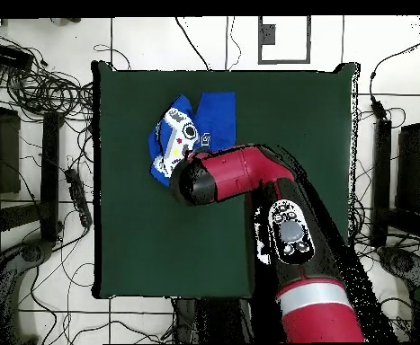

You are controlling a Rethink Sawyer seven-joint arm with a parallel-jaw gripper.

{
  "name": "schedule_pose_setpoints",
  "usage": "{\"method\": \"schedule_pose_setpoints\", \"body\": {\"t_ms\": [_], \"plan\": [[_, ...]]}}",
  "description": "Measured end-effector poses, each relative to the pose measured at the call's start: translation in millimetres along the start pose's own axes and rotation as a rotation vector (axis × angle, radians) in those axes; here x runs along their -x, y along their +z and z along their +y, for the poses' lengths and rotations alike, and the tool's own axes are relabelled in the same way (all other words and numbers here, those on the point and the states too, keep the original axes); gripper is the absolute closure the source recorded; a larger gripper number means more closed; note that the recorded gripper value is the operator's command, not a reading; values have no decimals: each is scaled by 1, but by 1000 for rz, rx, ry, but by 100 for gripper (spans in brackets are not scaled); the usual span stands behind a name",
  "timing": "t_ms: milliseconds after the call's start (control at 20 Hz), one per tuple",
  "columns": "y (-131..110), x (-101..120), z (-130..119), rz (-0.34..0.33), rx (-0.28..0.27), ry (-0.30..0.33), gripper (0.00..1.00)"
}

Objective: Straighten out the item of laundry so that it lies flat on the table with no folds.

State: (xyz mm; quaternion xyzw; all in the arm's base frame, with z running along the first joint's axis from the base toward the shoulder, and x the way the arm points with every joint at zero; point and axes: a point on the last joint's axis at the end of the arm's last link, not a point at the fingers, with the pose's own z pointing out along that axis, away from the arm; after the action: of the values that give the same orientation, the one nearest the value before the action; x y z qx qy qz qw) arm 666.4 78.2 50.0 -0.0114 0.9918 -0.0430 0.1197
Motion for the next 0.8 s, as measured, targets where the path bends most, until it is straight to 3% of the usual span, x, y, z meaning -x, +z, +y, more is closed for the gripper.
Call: {"method": "schedule_pose_setpoints", "body": {"t_ms": [350, 800], "plan": [[32, -33, 9, 53, -15, -49, 0], [62, -62, 2, 121, -13, -39, 0]]}}
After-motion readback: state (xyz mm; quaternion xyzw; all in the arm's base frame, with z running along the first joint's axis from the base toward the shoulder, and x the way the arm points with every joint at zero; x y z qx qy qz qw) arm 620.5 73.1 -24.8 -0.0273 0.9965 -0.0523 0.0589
